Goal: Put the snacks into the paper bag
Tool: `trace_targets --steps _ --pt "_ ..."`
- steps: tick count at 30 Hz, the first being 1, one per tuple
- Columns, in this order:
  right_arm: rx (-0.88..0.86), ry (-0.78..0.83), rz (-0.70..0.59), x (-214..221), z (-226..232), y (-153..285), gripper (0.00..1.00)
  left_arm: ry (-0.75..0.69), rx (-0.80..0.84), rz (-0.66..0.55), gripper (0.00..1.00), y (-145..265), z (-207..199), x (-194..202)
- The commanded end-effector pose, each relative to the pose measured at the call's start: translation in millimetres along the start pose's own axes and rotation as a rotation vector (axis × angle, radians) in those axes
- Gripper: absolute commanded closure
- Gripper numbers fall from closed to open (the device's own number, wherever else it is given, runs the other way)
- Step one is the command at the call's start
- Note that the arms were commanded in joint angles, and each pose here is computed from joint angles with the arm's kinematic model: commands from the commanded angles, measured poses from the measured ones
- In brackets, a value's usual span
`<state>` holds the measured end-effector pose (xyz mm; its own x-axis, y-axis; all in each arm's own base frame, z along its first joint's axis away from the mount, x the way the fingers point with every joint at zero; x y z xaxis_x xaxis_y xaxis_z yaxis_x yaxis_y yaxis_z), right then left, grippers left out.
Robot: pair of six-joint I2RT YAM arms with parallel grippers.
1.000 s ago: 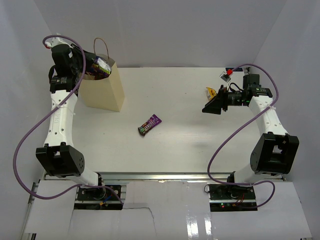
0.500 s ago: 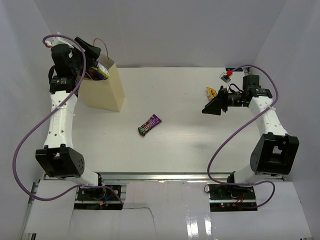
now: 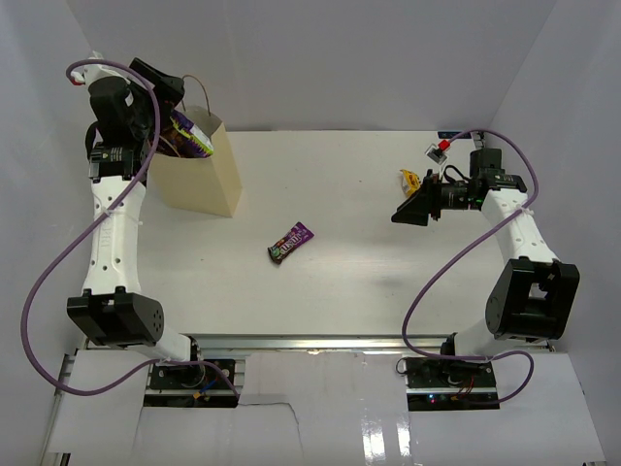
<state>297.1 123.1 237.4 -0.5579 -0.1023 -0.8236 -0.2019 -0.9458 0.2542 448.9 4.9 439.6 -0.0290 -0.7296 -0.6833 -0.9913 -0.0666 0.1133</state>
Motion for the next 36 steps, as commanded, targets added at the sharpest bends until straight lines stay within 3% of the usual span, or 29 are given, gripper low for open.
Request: trace_targets --steps 1,15,25,31,36 --pt "-0.006 0.046 -0.02 -6 7 3 0.17 0.04 -0.001 -0.102 0.02 20 -15 -29" --pt "-0.005 0.045 -0.02 -5 6 2 0.17 0.025 0.015 -0.075 0.02 22 -16 -24" --pt "-0.005 0.037 -0.017 -3 6 2 0.17 0.104 -0.09 -0.097 0.02 27 -6 -31" --pt "-0.002 0.043 -0.02 -5 6 3 0.17 0.178 -0.097 0.015 0.02 11 0 -4" --pt "0.002 0.043 -0.019 -3 7 3 0.17 0.193 -0.117 0.036 0.03 7 4 1"
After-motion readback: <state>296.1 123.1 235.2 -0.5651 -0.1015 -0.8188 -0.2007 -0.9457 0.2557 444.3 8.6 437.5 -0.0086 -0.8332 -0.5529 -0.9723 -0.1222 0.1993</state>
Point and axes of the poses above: each gripper's point midway between its finger pads, its own y axis back along the fingers, its own z axis along the line the jaws close on, x = y × z, the point moved 2 cm from there along y, back along the fingers, and after that the axes turned 5 degrees about y, right-handed, at the moved point
